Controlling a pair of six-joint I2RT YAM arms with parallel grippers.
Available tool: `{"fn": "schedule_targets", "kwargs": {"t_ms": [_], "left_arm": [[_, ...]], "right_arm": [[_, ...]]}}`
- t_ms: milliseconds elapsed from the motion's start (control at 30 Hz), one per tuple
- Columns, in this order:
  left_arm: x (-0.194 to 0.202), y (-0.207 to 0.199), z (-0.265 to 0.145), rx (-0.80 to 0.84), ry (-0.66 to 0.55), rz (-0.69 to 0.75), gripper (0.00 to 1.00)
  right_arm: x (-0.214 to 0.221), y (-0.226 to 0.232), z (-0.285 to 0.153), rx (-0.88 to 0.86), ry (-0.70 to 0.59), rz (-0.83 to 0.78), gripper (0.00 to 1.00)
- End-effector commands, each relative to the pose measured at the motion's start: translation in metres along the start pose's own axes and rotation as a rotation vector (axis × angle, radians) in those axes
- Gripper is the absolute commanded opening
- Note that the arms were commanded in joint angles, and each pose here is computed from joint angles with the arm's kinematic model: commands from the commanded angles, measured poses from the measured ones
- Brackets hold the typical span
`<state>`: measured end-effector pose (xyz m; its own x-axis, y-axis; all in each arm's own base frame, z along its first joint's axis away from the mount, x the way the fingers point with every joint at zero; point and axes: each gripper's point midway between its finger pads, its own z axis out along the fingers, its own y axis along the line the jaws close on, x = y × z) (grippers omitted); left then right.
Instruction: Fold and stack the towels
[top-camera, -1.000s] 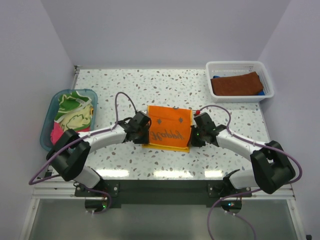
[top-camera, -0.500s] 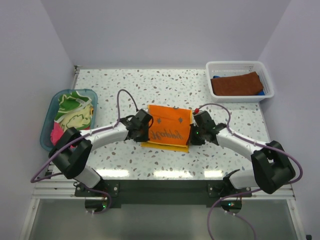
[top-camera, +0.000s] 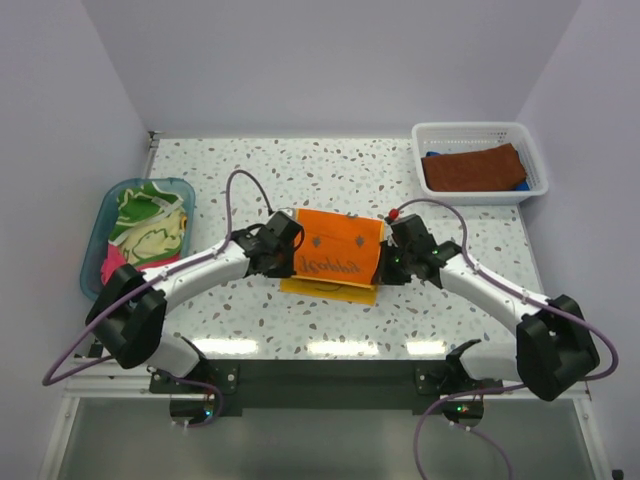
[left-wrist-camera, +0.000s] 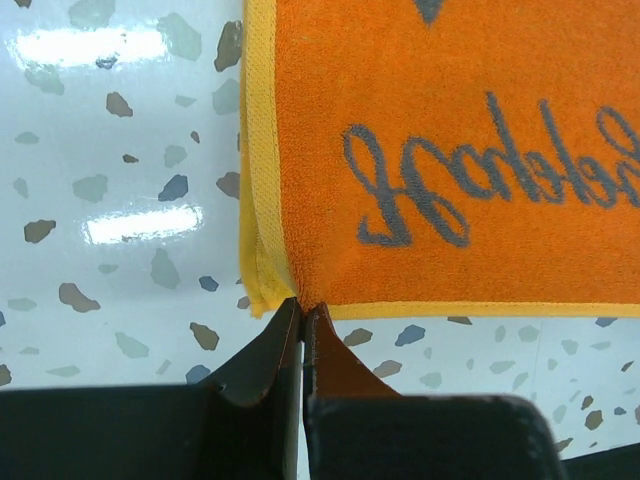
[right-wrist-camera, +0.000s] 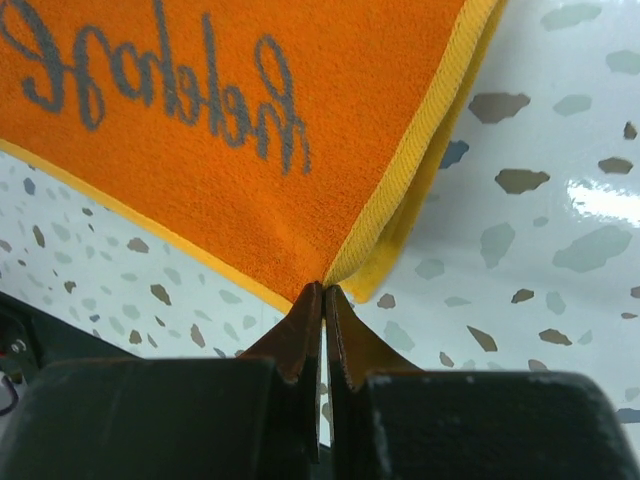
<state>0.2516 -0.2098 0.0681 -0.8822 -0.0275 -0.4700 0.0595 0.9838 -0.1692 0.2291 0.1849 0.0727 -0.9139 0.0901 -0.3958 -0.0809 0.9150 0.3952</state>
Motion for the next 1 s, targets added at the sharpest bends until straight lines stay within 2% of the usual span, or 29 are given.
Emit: {"fn": "schedule_targets", "kwargs": {"t_ms": [0, 167, 500, 600, 700, 733, 833, 967], "left_arm": [[0.02, 0.014, 0.005, -0.035, 0.038, 0.033, 0.0], [0.035, 0.024, 0.024, -0.079, 0.077, 0.053, 0.0], [0.048, 0.025, 0.03, -0.093, 0.103, 0.066, 0.02], [0.048, 0.024, 0.029, -0.095, 0.1, 0.064, 0.09], [0.045, 0.023, 0.023, -0.105, 0.088, 0.063, 0.22], [0.044, 0.024, 0.018, -0.11, 0.085, 0.066, 0.29], [0.035, 0.024, 0.006, -0.13, 0.049, 0.059, 0.39], [0.03, 0.027, -0.005, -0.145, 0.021, 0.048, 0.48]], "right_arm": [[0.024, -0.005, 0.006, -0.021, 0.065, 0.013, 0.0], [0.045, -0.02, 0.028, 0.01, 0.124, 0.034, 0.01], [0.047, -0.034, 0.036, 0.07, 0.12, 0.017, 0.01], [0.044, -0.034, 0.032, 0.077, 0.116, 0.012, 0.07], [0.038, -0.03, 0.025, 0.073, 0.101, 0.005, 0.17], [0.034, -0.028, 0.021, 0.067, 0.085, 0.001, 0.19], [0.025, -0.024, 0.01, 0.067, 0.057, -0.016, 0.26], [0.019, -0.022, -0.003, 0.08, 0.044, -0.035, 0.32]]}}
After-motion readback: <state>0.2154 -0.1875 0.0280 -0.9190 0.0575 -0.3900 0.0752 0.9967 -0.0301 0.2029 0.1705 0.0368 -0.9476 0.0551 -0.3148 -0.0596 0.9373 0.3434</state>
